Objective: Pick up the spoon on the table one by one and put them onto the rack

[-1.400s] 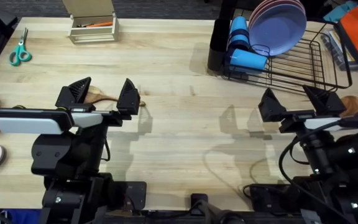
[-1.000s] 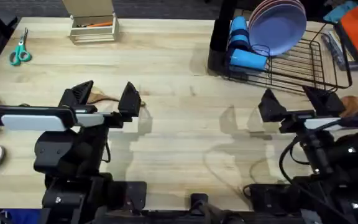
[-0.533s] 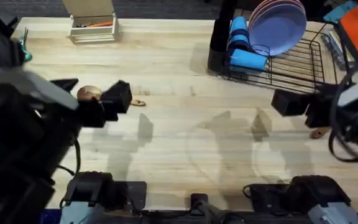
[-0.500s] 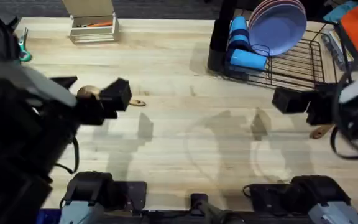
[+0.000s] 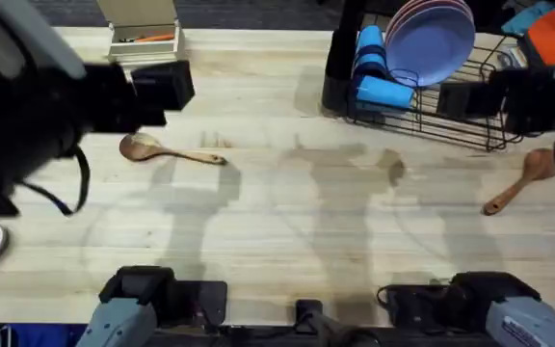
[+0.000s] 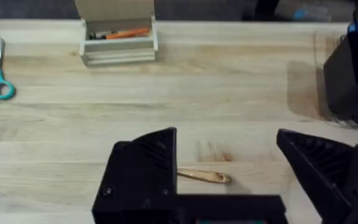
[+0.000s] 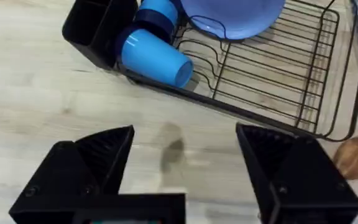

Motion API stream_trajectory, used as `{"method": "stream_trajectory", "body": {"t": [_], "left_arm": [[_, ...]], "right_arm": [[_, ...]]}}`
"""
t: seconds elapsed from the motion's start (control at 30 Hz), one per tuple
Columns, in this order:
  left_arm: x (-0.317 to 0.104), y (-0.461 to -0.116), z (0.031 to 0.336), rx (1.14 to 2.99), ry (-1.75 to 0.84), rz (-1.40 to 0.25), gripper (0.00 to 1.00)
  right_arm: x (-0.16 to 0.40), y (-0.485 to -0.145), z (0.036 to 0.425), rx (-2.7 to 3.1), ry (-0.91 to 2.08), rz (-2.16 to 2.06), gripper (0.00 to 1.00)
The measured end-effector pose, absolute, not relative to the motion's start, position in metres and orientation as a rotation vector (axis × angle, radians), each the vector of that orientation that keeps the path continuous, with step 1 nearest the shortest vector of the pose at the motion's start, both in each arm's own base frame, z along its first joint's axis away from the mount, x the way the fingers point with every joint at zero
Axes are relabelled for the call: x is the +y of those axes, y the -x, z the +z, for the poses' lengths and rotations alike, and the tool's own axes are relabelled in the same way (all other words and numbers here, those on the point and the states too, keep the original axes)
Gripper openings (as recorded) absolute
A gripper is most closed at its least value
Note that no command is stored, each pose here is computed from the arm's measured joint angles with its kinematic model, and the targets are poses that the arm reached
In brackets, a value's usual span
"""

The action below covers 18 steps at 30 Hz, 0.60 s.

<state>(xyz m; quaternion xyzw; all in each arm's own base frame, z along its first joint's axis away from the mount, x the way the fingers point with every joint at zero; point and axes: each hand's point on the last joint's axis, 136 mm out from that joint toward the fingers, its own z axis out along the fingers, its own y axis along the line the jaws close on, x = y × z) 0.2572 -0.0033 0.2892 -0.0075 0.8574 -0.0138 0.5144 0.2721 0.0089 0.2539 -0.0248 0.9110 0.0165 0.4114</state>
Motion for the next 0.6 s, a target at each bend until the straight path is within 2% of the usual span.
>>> {"method": "stream_trajectory", "body": {"t": [0.27, 0.6], "left_arm": [[-0.008, -0.278, 0.294, 2.209, 0.011, -0.061, 0.993], [-0.008, -0.291, 0.287, 2.268, 0.011, -0.065, 0.993]], "right_arm": [[0.009, -0.28, 0.262, 2.393, 0.062, 0.045, 0.994], [0.009, -0.285, 0.263, 2.398, 0.062, 0.046, 0.994]]}}
